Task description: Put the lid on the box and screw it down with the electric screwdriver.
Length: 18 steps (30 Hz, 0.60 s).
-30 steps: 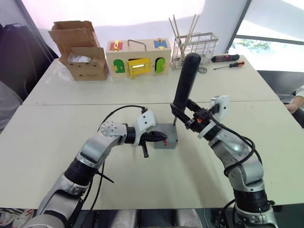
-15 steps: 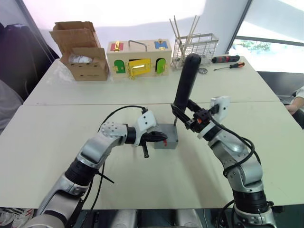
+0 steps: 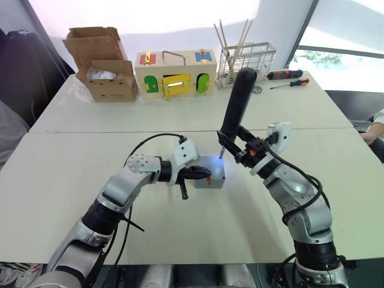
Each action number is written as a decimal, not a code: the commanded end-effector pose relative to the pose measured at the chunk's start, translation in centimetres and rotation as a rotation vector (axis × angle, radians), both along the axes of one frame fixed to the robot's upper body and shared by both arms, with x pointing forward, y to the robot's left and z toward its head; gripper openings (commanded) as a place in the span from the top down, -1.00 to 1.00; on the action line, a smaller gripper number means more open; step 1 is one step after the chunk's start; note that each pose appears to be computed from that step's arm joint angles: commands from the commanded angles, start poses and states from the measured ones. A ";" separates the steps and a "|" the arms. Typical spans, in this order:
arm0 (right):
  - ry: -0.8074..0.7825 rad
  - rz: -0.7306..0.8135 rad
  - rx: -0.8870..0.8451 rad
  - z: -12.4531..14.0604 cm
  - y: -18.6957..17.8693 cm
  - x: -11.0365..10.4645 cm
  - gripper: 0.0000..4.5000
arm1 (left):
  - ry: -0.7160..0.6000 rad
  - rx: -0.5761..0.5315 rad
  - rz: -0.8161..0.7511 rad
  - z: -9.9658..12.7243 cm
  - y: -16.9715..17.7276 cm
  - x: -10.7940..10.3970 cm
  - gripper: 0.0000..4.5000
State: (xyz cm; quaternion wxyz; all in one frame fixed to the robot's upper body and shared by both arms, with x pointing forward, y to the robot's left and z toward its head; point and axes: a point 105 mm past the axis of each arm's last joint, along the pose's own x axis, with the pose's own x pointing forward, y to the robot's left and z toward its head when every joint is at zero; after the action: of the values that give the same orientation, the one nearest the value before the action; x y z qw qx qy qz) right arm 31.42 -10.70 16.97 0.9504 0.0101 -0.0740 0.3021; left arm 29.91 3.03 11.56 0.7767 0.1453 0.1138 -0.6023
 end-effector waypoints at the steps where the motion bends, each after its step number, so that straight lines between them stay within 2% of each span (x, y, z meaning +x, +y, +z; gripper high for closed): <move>1: 0.178 -0.010 -0.038 -4.4 -0.2 0.2 0.21 | 0.028 0.033 0.017 -1.2 0.3 0.1 1.00; 6: 0.161 -0.008 -0.039 -3.9 -0.2 0.3 0.21 | 0.025 0.030 0.018 -1.1 0.2 0.1 1.00; 8: 0.128 -0.012 -0.033 -2.6 -0.3 0.5 0.21 | 0.020 0.025 0.020 -1.0 0.3 0.2 1.00; 13: -0.014 0.002 -0.017 3.8 -0.8 0.8 0.21 | 0.005 0.002 0.035 -0.4 0.8 0.3 1.00; 18: -0.122 0.075 0.038 11.5 -2.3 0.7 0.21 | 0.009 -0.051 0.041 0.0 0.8 0.5 1.00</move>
State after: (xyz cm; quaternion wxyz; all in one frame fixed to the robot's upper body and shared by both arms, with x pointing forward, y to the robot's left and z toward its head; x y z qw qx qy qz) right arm 33.30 -12.28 23.27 0.9449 0.0059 -0.0578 0.3223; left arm 30.30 3.36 12.52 0.7865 0.1331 0.0868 -0.5968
